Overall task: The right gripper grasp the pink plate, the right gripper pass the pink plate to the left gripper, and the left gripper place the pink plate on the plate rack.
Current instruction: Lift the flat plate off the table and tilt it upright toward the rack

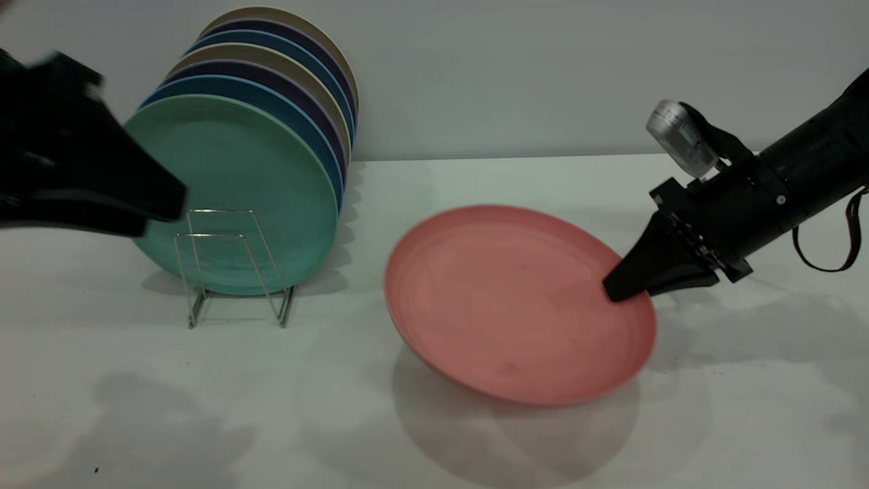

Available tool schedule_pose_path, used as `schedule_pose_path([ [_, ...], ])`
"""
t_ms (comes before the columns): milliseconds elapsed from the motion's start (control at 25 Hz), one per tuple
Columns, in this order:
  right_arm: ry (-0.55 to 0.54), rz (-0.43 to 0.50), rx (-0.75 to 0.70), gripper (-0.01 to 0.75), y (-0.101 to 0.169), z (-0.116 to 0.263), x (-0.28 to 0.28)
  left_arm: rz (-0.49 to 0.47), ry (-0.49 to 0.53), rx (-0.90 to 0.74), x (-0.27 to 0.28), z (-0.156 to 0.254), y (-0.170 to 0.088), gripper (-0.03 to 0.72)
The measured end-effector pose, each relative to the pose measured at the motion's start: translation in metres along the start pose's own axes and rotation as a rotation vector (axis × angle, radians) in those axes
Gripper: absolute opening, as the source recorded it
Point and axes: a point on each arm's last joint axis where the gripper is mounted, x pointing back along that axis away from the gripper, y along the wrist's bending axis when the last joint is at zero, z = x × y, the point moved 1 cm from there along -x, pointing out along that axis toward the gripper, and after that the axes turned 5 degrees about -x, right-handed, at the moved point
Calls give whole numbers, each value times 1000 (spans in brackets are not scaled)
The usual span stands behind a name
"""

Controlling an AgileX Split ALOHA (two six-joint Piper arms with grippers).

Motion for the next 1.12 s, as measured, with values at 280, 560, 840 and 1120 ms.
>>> schedule_pose_path([
  [280,-42,-100,9,17,19,-5,-9,142,-73,69,-35,-7,8,352],
  [560,-16,-139,49,17,42,-4,-30,176,-81,98,-47,-6,12,352],
  [840,-8,-231,60,17,64,-2,-43,176,-83,97,-47,-6,12,352],
  [1120,4,-323,89,19,96,2,-64,176,-84,99,-47,-6,12,327],
])
